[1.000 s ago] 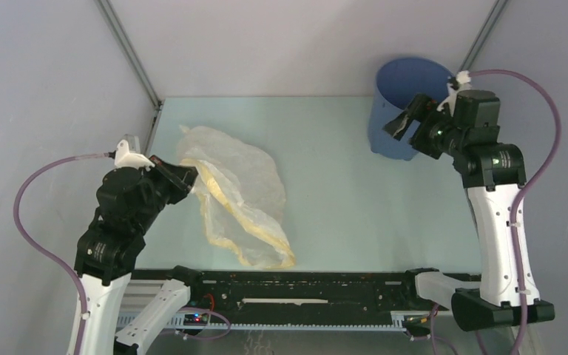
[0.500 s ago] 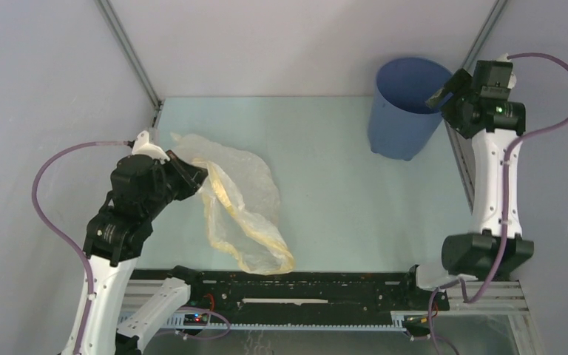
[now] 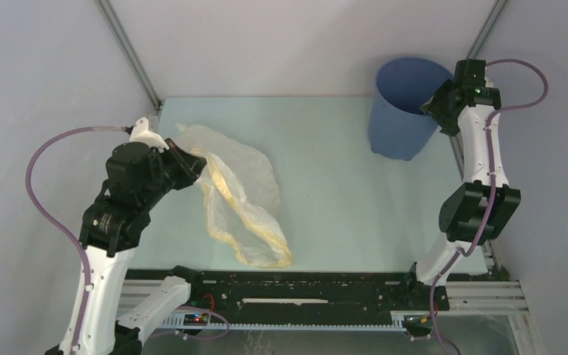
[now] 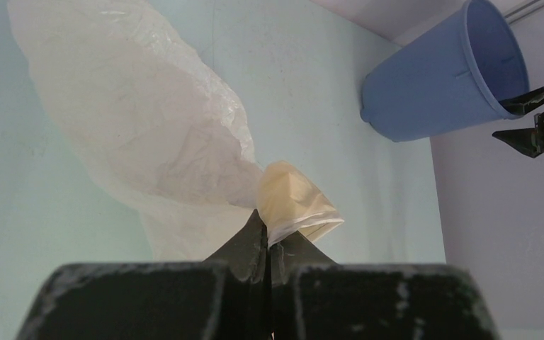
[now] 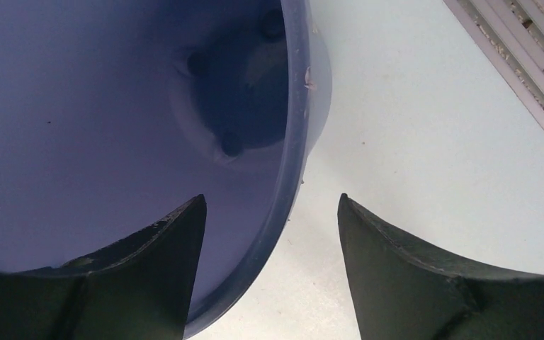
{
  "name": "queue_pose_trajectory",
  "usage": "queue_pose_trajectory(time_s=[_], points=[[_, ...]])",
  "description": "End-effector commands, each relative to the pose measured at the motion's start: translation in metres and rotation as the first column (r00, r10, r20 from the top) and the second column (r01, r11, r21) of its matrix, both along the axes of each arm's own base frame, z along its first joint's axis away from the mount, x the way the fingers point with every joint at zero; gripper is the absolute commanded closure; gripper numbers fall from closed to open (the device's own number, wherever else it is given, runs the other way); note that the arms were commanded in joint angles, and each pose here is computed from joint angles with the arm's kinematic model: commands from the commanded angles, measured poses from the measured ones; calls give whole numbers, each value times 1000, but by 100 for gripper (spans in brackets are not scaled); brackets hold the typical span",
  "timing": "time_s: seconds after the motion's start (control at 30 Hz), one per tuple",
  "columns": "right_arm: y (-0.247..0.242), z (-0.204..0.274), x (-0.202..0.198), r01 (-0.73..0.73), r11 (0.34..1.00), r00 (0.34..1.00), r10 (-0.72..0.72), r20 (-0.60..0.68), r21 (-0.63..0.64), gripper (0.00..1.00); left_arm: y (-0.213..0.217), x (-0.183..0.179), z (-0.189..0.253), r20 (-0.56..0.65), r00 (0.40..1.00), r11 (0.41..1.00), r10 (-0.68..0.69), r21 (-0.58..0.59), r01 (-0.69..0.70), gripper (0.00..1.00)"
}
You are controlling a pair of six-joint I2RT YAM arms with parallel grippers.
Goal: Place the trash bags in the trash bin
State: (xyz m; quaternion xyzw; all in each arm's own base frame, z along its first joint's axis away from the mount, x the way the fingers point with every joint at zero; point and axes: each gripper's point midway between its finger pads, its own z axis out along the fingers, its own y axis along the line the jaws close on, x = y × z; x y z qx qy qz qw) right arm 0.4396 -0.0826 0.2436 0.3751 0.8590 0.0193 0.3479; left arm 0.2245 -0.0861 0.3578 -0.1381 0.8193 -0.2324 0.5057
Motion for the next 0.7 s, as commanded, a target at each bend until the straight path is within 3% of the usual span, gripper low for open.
queue_pose_trajectory(time_s=[0.0, 0.33, 0.47, 0.6, 0.67], points=[[10, 15, -7, -16, 1000, 1000, 16, 21, 6, 28, -10, 10, 17, 54, 998, 999, -32, -34, 34, 100], [64, 10, -50, -165, 979, 986, 165, 12, 121, 74, -20, 27, 24, 48, 998, 996, -48, -66, 51, 100], [91, 1, -74, -281, 952, 957, 288, -38, 122, 82, -22, 25, 32, 55, 997, 995, -58, -79, 62, 100], [115, -1, -95, -381, 916, 914, 394, -99, 126, 100, -17, 19, 32, 49, 998, 996, -35, -83, 39, 100], [133, 6, -105, -467, 876, 874, 478, -90, 119, 100, -17, 17, 32, 51, 998, 996, -38, -83, 42, 100]])
